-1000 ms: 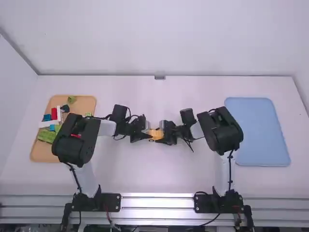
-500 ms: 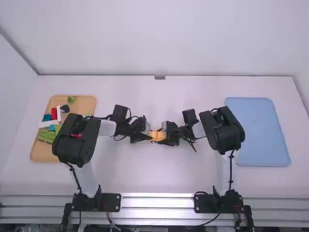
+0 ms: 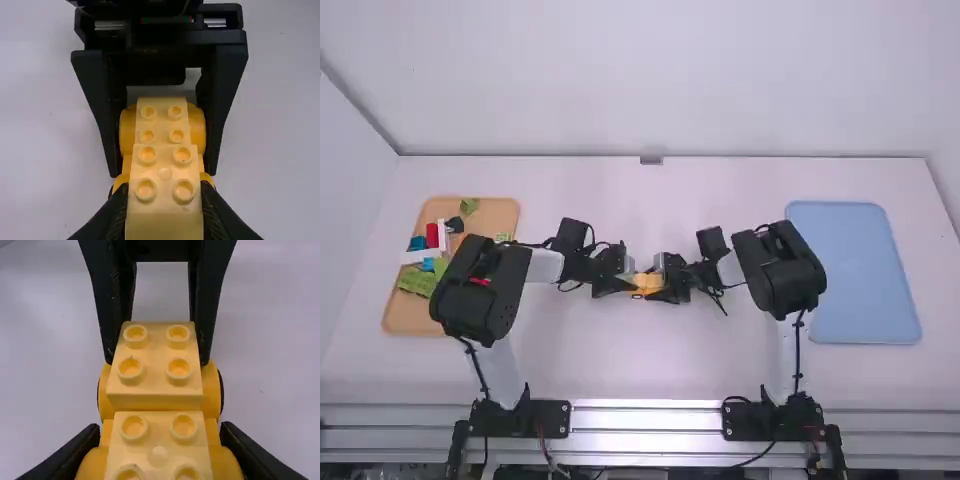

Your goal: Assemble lego blocks to make yellow taxi

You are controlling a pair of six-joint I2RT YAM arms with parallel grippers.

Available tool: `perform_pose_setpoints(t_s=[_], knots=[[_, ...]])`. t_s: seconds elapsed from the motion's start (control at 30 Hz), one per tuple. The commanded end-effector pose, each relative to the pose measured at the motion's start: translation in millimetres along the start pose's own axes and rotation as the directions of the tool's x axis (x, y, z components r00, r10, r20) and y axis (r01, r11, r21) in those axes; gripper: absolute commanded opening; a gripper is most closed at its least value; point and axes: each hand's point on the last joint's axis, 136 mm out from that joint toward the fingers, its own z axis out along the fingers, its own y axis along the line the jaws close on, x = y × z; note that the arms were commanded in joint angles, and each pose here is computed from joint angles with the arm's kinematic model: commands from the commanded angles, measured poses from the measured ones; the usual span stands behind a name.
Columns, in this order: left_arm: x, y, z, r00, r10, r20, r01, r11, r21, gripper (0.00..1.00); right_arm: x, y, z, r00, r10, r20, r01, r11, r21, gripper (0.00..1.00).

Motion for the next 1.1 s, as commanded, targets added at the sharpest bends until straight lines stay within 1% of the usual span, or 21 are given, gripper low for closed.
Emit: perform_pose_setpoints(t_s=[0.0, 0.07, 0.1, 0.13, 0.17, 0.2, 0.27, 0.37, 0.43, 0.57, 0.6, 0.67, 0.73, 0.8, 0.83, 0.87, 1.0, 1.07], knots=[[2, -4, 2, 1.000, 0.000, 0.002, 0.000, 1.000, 0.017, 0.28, -4, 1, 3, 1.000, -0.008, 0.022, 0.008, 1.000, -0.019, 0.30], [3, -4, 2, 1.000, 0.000, 0.000, 0.000, 1.000, 0.016, 0.36, -4, 2, 4, 1.000, -0.008, 0.022, 0.009, 1.000, -0.022, 0.31], [2, -4, 2, 1.000, 0.000, 0.001, 0.000, 1.000, 0.016, 0.41, -3, 2, 4, 1.000, -0.005, 0.019, 0.005, 1.000, -0.021, 0.31], [2, -4, 2, 1.000, 0.000, 0.001, 0.000, 1.000, 0.016, 0.44, -3, 2, 4, 1.000, -0.005, 0.019, 0.006, 1.000, -0.020, 0.31], [2, -4, 2, 1.000, 0.000, 0.001, 0.000, 1.000, 0.016, 0.57, -4, 2, 4, 1.000, -0.006, 0.019, 0.006, 1.000, -0.021, 0.31], [2, -4, 2, 1.000, 0.001, 0.001, -0.001, 1.000, 0.016, 0.61, -4, 2, 4, 1.000, -0.006, 0.019, 0.006, 1.000, -0.021, 0.31], [2, -4, 2, 1.000, 0.001, 0.002, -0.001, 1.000, 0.016, 0.87, -3, 2, 4, 1.000, -0.006, 0.019, 0.006, 1.000, -0.020, 0.31], [2, -3, 2, 1.000, 0.004, 0.003, -0.004, 1.000, 0.014, 0.89, -3, 2, 4, 1.000, -0.003, 0.018, 0.004, 1.000, -0.019, 0.31], [0, -3, 2, 1.000, 0.013, 0.013, -0.013, 1.000, 0.012, 0.88, -3, 0, 2, 1.000, -0.001, 0.019, 0.002, 1.000, -0.014, 0.31], [-17, 3, -12, 0.996, 0.034, 0.083, -0.034, 0.999, -0.004, 0.87, -2, 0, 1, 1.000, 0.002, 0.021, -0.001, 1.000, -0.011, 0.31], [-26, 5, -21, 0.992, 0.038, 0.119, -0.037, 0.999, -0.010, 0.85, -2, 0, 1, 1.000, 0.005, 0.020, -0.005, 1.000, -0.013, 0.31], [-35, 7, -31, 0.987, 0.042, 0.154, -0.040, 0.999, -0.017, 0.77, -2, 0, 1, 1.000, 0.006, 0.019, -0.005, 1.000, -0.013, 0.31], [-40, 8, -41, 0.984, 0.037, 0.177, -0.033, 0.999, -0.026, 0.61, -2, 1, 1, 1.000, 0.008, 0.019, -0.007, 1.000, -0.014, 0.31], [-36, 11, -42, 0.988, 0.005, 0.156, 0.001, 0.999, -0.036, 0.09, -1, 0, 1, 1.000, 0.006, 0.019, -0.006, 1.000, -0.013, 0.31], [-36, 11, -42, 0.988, 0.005, 0.156, 0.001, 0.999, -0.036, 0.09, -1, 0, 1, 1.000, 0.006, 0.019, -0.006, 1.000, -0.013, 0.31], [-33, 11, -38, 0.990, -0.031, 0.135, 0.036, 0.999, -0.035, 0.02, -2, 0, 1, 1.000, 0.005, 0.020, -0.005, 1.000, -0.013, 0.31], [-27, 1, -20, 0.995, -0.045, 0.094, 0.045, 0.999, 0.003, 0.02, -2, -1, 1, 1.000, 0.003, 0.018, -0.002, 1.000, -0.010, 0.31], [-22, -2, -11, 0.997, -0.055, 0.052, 0.055, 0.998, 0.010, 0.02, -2, -1, 1, 1.000, 0.005, 0.020, -0.005, 1.000, -0.009, 0.31]])
